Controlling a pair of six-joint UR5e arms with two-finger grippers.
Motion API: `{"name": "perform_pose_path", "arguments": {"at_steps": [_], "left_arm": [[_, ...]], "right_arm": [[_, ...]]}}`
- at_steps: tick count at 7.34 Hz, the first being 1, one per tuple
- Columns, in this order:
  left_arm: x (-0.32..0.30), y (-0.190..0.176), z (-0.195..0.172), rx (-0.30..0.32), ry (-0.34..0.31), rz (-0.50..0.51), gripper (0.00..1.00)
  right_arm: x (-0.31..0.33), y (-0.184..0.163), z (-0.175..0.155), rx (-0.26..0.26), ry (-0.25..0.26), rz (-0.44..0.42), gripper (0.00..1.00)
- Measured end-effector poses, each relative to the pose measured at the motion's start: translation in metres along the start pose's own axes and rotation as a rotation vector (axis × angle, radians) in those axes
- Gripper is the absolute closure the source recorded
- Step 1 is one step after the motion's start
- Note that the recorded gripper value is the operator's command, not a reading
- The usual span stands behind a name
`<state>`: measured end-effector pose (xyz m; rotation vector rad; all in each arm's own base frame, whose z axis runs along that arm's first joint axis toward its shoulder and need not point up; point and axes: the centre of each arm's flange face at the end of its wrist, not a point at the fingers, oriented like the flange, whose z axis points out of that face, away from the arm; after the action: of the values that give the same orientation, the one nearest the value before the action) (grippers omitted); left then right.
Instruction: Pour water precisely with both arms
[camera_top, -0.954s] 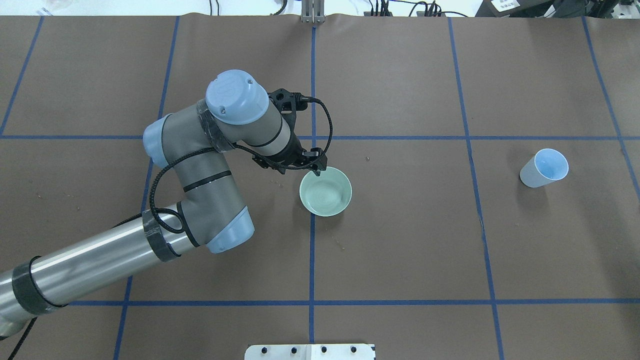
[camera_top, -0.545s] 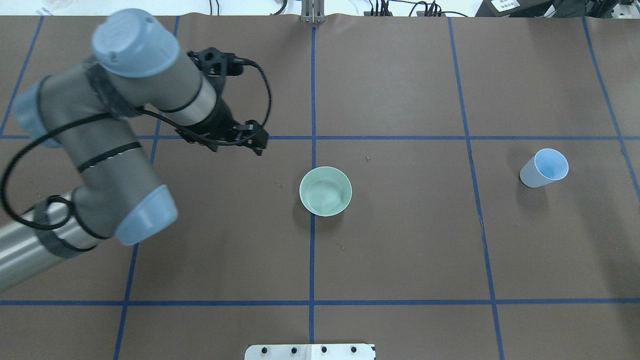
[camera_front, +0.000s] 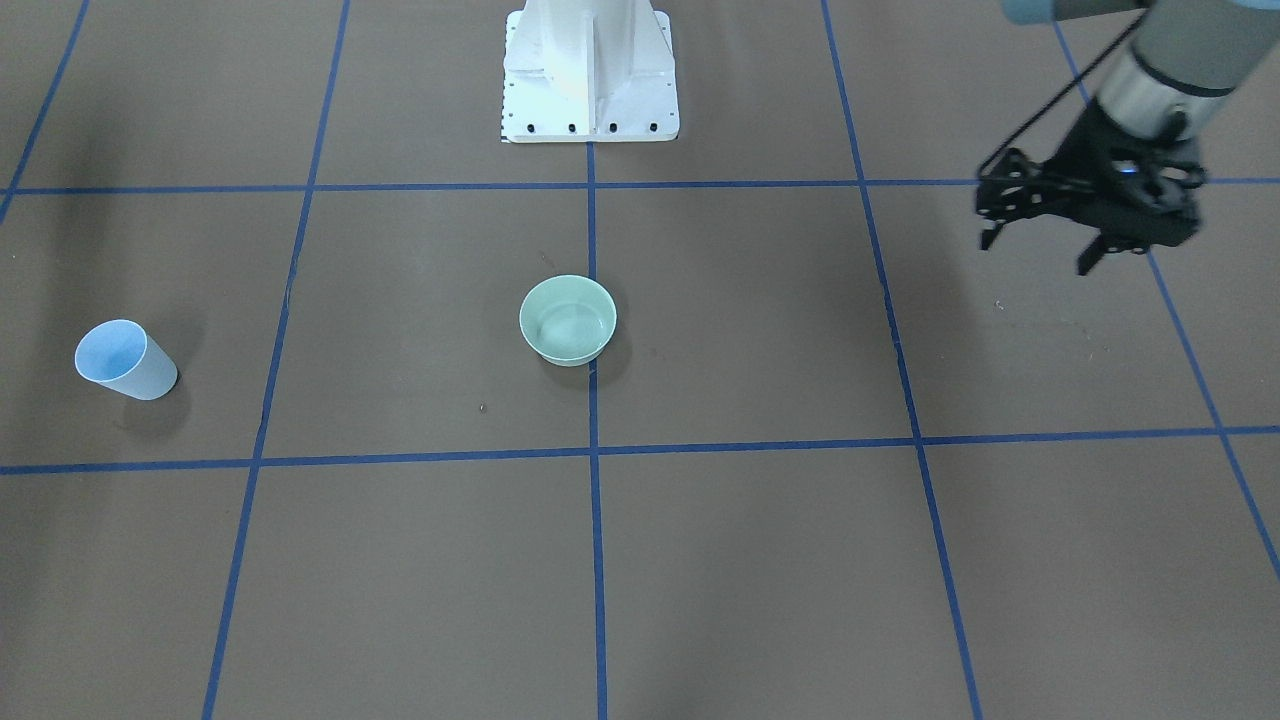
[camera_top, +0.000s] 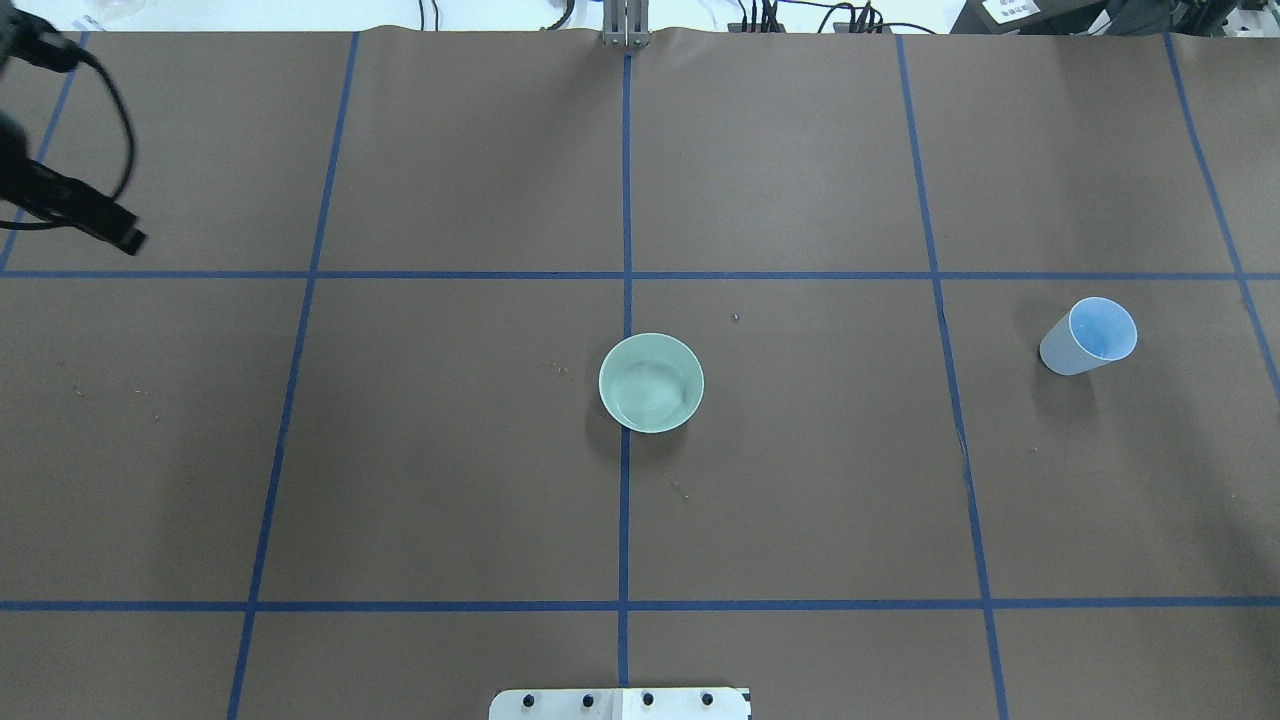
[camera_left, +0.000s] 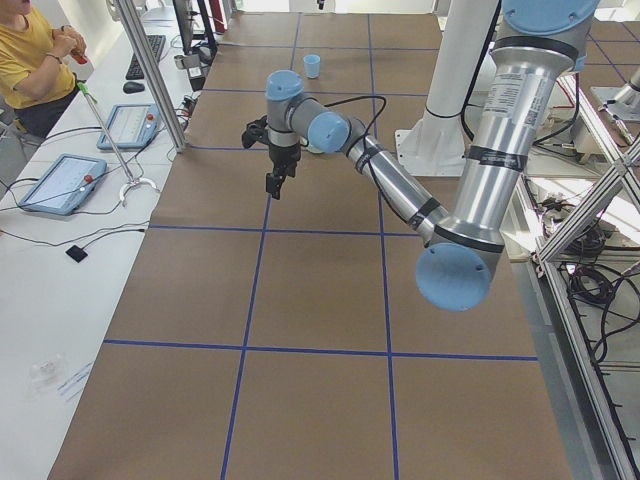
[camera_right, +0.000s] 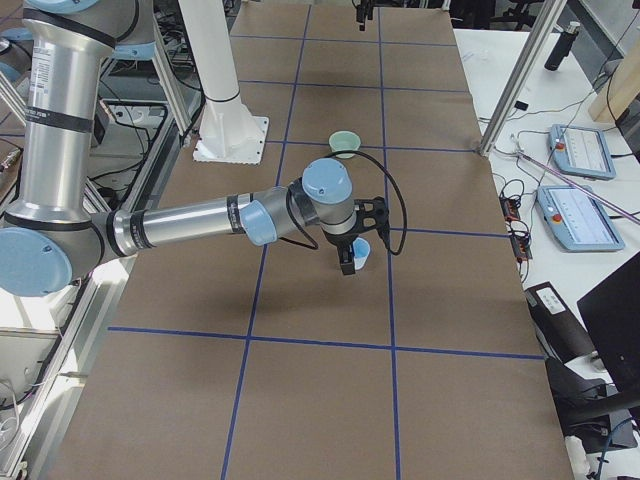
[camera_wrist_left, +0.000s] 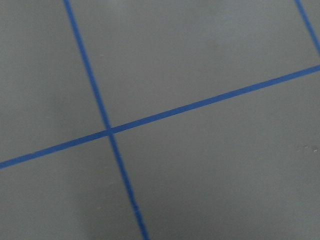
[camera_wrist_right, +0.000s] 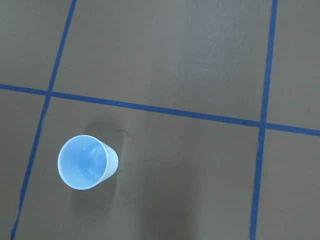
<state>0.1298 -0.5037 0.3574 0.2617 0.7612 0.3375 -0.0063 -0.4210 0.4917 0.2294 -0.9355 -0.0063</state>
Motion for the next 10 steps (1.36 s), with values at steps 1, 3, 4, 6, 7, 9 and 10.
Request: {"name": "perform_pose_path", "arguments": {"at_steps": [1, 3, 4, 6, 7, 9, 10], "left_arm": [[-0.085, 0.028, -0.011, -0.009, -0.018, 0.040, 0.00], [-0.197, 0.077, -0.027, -0.012, -0.052, 0.077, 0.00], [-0.223, 0.093, -0.032, -0.013, -0.058, 0.078, 0.00], [-0.248, 0.119, -0.031, -0.020, -0.061, 0.047, 0.00], [-0.254, 0.129, -0.030, -0.024, -0.061, 0.030, 0.00], [-0.259, 0.139, -0.028, -0.031, -0.060, 0.014, 0.00], [-0.260, 0.140, -0.027, -0.033, -0.060, 0.011, 0.00]], "right_arm": [[-0.038, 0.003, 0.000, -0.001, -0.010, 0.041, 0.00], [-0.111, 0.014, 0.010, 0.019, 0.028, 0.128, 0.00], [-0.140, 0.022, 0.019, 0.050, 0.068, 0.175, 0.00], [-0.176, 0.036, 0.042, 0.150, 0.161, 0.277, 0.01], [-0.185, 0.045, 0.058, 0.224, 0.225, 0.326, 0.01], [-0.195, 0.070, 0.097, 0.412, 0.354, 0.399, 0.01], [-0.199, 0.084, 0.114, 0.502, 0.410, 0.422, 0.01]]}}
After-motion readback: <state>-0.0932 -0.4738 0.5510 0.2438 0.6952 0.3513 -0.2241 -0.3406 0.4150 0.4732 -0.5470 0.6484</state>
